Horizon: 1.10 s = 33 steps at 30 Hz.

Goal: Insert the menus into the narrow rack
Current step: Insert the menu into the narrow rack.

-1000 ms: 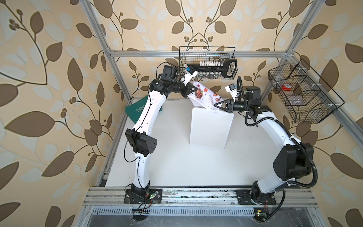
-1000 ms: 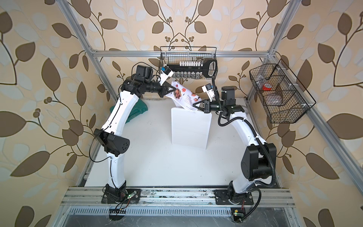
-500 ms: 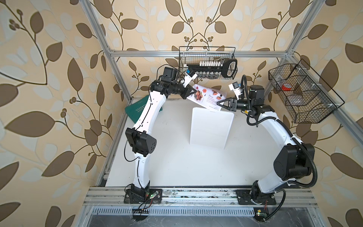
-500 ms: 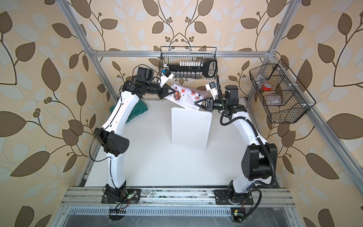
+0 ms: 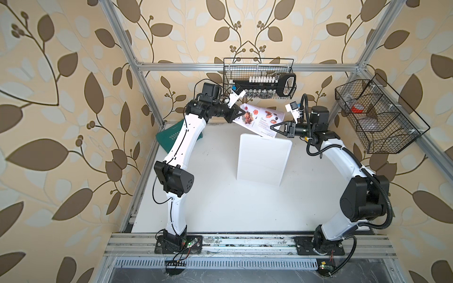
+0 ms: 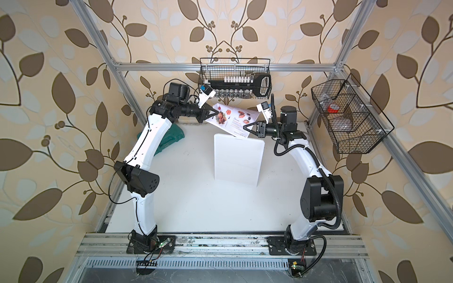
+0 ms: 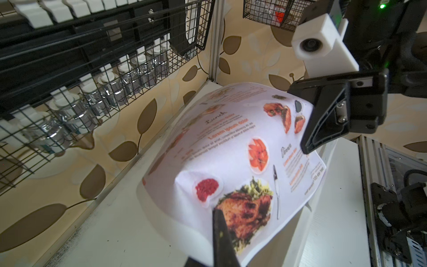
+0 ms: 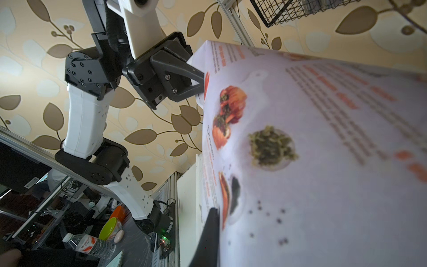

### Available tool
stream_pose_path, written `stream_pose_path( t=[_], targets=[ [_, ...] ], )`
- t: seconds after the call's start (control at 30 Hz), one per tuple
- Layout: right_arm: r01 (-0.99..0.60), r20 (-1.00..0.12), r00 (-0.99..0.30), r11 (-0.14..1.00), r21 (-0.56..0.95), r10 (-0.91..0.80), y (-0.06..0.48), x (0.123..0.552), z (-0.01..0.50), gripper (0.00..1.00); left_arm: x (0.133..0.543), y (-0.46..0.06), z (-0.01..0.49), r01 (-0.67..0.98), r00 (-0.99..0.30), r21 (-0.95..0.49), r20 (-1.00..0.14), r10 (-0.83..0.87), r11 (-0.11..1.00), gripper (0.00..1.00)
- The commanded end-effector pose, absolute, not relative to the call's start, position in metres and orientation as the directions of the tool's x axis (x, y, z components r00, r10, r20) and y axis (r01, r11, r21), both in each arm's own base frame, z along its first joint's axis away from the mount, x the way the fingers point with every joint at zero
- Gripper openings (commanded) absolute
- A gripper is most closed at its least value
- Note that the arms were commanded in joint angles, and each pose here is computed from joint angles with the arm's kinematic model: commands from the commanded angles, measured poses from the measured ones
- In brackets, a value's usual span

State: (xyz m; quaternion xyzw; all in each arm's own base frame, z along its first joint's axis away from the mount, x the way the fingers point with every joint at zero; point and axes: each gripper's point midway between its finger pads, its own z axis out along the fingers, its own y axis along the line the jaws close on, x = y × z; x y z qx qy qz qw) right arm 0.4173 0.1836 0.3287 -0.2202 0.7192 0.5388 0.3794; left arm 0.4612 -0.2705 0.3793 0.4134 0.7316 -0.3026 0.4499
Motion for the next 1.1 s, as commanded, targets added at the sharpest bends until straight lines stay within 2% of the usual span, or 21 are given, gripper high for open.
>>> stream_pose_path(
  t=[0.0,0.2,0.6,1.07],
  targets=[
    [-0.75,-0.803,-0.592,0.319,0.579,0.068,0.183,0.409,0.321,0.03,0.439,-0.275,0.415,0.902,-0.149,0.001,-0.938,0.314,0.431,0.0],
    [-0.768,-0.818,-0.574,0.315,0.558,0.048,0.184,0.404,0.317,0.02,0.437,-0.275,0.413,0.907,-0.144,0.007,-0.935,0.324,0.422,0.0],
    [-0.781,-0.821,-0.569,0.282,0.557,0.043,0.185,0.4,0.324,0.08,0.426,-0.274,0.427,0.914,-0.128,0.009,-0.942,0.311,0.406,0.0],
    [-0.793,-0.827,-0.561,0.259,0.551,0.041,0.184,0.393,0.33,0.1,0.416,-0.272,0.426,0.919,-0.14,-0.007,-0.941,0.309,0.394,0.0]
  ],
)
